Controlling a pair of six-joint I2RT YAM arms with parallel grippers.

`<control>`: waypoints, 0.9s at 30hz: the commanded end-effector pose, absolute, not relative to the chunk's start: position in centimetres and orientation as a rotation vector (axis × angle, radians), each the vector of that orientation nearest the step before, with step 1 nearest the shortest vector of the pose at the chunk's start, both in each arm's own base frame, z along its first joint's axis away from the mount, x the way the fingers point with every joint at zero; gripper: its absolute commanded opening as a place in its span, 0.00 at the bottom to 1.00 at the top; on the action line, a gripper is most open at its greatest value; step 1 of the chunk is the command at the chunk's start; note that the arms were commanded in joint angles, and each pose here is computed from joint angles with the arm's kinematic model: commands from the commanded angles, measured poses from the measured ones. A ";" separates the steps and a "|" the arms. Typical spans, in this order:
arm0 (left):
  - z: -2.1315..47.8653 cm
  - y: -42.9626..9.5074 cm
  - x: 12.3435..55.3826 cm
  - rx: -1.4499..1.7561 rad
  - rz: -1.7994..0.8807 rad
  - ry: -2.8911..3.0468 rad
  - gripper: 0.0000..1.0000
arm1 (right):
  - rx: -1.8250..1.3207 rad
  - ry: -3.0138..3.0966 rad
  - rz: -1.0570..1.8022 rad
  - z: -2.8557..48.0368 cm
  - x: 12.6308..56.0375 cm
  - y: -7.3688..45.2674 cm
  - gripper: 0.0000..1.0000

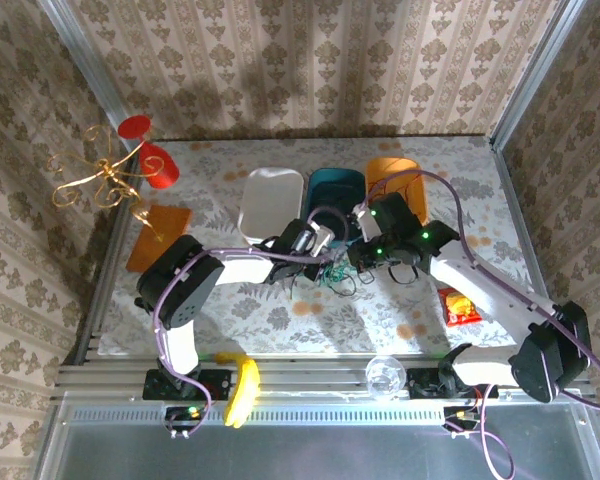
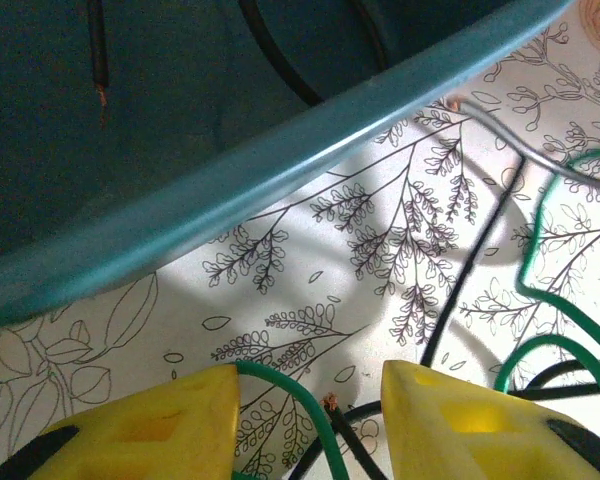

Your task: Untangle the cables

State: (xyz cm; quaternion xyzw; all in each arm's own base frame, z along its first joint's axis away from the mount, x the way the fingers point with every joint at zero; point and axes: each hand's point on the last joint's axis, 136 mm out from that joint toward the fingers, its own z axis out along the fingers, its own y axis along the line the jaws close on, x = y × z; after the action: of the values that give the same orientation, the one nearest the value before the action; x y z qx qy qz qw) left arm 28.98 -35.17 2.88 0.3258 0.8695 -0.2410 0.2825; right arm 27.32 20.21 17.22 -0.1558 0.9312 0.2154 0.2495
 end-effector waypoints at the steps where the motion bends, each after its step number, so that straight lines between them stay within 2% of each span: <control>1: -1.0 -33.3 27.4 0.938 -0.545 2.439 0.42 | -0.168 2.404 0.553 19.7 29.8 18.1 0.00; 14: -4.8 -30.5 26.4 0.921 -0.413 2.547 0.42 | 0.520 2.163 0.504 21.2 30.4 8.0 0.00; 27: -5.8 -28.8 25.2 0.892 -0.384 2.580 0.42 | 0.764 2.002 0.261 23.6 28.1 -0.2 0.00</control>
State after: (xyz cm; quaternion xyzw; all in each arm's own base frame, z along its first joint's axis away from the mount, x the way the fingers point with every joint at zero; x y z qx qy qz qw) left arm 29.51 -35.06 2.26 0.3243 0.8595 -0.2282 0.3224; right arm 28.88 2.46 22.31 0.2760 0.8357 0.1514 0.4499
